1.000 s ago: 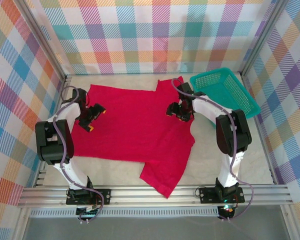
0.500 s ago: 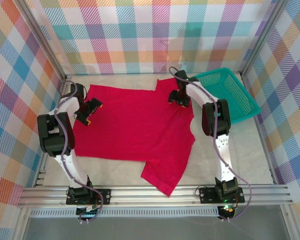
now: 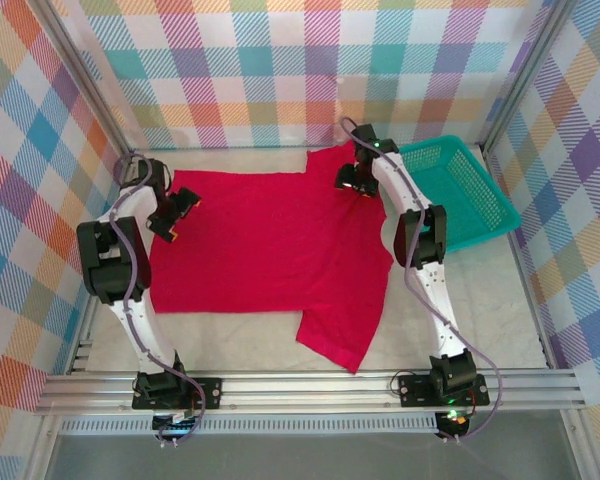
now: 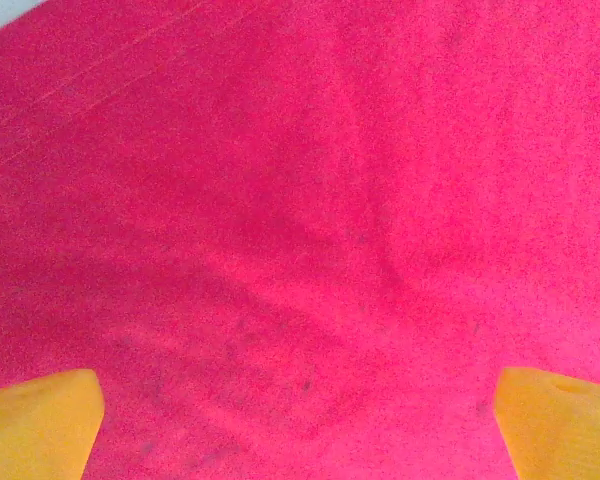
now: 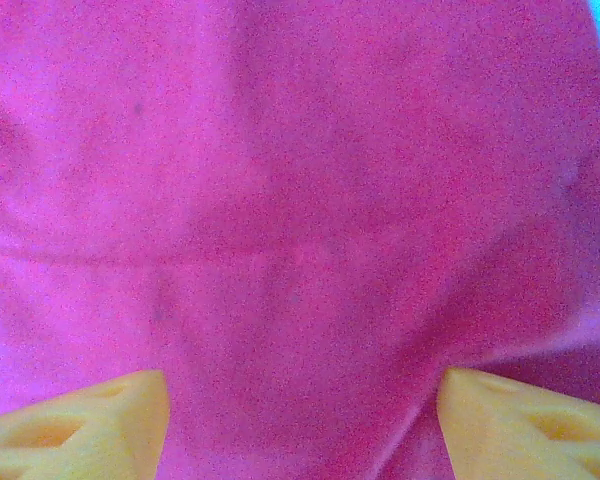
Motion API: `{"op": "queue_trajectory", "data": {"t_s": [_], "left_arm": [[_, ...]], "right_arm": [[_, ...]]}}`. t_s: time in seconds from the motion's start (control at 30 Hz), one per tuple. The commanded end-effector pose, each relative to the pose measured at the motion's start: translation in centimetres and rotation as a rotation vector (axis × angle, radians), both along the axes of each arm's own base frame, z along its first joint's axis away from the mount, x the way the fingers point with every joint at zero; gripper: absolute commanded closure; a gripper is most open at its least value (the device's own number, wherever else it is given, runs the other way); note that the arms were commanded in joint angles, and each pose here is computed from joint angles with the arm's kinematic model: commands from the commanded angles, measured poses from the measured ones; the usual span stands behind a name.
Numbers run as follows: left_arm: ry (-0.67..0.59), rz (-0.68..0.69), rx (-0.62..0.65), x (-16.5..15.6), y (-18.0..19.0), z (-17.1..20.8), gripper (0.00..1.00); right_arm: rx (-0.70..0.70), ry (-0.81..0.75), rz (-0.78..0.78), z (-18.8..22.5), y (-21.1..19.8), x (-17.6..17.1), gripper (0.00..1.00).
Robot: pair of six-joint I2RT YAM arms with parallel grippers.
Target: Fold the inside-out t-shirt
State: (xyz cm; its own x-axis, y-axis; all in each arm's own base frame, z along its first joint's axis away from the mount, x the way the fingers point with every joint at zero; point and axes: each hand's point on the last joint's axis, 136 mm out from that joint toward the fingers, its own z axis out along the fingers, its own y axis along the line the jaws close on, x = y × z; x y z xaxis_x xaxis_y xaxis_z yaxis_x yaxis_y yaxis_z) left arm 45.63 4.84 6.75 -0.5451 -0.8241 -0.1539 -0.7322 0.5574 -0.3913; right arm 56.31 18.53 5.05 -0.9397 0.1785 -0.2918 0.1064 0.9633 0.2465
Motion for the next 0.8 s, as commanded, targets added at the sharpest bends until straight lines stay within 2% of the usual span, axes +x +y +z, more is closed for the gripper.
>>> {"op": "queue_trajectory", "data": {"t_s": [0.0, 0.17, 0.3, 0.4, 0.47, 0.63, 0.77], "left_arm": [[-0.033, 0.024, 0.029, -3.3, 0.5, 4.2, 0.0], [0.038, 0.021, 0.078, -9.7, 1.5, 4.6, 0.02], [0.089, 0.09, 0.015, -14.0, 2.8, 3.1, 0.11], [0.118, 0.156, -0.012, -16.7, 3.6, 2.0, 0.32], [0.131, 0.177, -0.016, -18.0, 3.6, 1.3, 0.38], [0.188, 0.233, 0.019, -21.1, 3.7, -0.9, 0.4], [0.221, 0.253, 0.017, -22.0, 3.6, -2.5, 0.41]], "right_arm": [[0.15, -0.111, 0.075, 9.0, 2.6, -1.5, 0.28], [0.213, -0.13, 0.12, 12.1, 5.2, -7.4, 0.28], [0.257, -0.141, 0.114, 11.8, 5.7, -12.9, 0.29], [0.226, -0.133, 0.105, 10.8, 4.8, -17.1, 0.3], [0.2, -0.124, 0.09, 9.9, 3.8, -19.5, 0.3], [0.147, -0.09, 0.065, 8.0, 0.5, -24.7, 0.3], [0.129, -0.073, 0.047, 7.7, -1.2, -27.3, 0.31]]}}
